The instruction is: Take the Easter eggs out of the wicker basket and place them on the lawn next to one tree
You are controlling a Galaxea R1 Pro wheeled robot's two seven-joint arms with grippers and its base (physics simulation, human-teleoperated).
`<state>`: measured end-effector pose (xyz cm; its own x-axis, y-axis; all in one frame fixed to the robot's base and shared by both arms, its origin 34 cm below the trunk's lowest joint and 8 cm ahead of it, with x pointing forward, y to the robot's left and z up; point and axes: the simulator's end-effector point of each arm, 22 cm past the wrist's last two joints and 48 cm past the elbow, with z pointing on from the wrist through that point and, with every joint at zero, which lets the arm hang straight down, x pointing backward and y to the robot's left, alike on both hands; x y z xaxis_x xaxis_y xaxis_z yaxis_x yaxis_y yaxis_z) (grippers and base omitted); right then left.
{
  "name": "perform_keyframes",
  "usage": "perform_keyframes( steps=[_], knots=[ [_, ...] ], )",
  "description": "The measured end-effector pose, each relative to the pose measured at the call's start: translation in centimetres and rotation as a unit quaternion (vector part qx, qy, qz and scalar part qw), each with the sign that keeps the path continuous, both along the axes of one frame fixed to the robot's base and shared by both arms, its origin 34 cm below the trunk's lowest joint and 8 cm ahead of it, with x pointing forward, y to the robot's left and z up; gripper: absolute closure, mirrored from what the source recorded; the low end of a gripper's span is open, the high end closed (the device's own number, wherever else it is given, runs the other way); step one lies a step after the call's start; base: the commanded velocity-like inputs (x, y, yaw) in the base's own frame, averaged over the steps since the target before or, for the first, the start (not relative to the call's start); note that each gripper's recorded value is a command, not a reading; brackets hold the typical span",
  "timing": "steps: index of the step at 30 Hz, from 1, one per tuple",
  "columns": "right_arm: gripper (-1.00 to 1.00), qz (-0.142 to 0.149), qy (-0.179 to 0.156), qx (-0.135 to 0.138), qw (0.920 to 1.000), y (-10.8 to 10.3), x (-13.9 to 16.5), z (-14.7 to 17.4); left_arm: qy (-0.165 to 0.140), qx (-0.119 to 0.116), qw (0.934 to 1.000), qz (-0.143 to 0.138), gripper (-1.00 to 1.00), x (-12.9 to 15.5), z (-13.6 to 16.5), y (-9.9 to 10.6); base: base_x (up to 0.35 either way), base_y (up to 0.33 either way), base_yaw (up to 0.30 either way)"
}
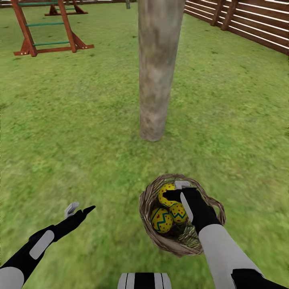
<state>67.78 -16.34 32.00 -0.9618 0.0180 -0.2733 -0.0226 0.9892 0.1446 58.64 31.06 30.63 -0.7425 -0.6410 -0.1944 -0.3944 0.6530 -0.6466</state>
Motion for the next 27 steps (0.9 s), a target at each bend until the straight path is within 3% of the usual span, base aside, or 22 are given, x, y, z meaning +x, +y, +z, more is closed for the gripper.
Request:
perform_keyframes(
  steps=[9,18,27],
  knots=[
    [1.0,0.0,-0.007,0.0,1.0,0.0,0.6,1.7,-0.006,0.0,1.0,-0.001,-1.0,0.6,1.5,0.0,0.0,0.0,0.0],
    [1.0,0.0,-0.014,0.001,0.9999,0.0,1.1,2.4,-0.014,0.0,0.9999,0.0,-1.0,1.1,2.1,0.0,-0.307,0.0,0.0],
    [1.0,0.0,-0.021,0.0,0.9998,0.0,1.5,3.3,-0.02,-0.001,0.9998,-0.001,-1.0,1.5,2.8,-0.1,-0.032,0.0,0.0]
  ],
)
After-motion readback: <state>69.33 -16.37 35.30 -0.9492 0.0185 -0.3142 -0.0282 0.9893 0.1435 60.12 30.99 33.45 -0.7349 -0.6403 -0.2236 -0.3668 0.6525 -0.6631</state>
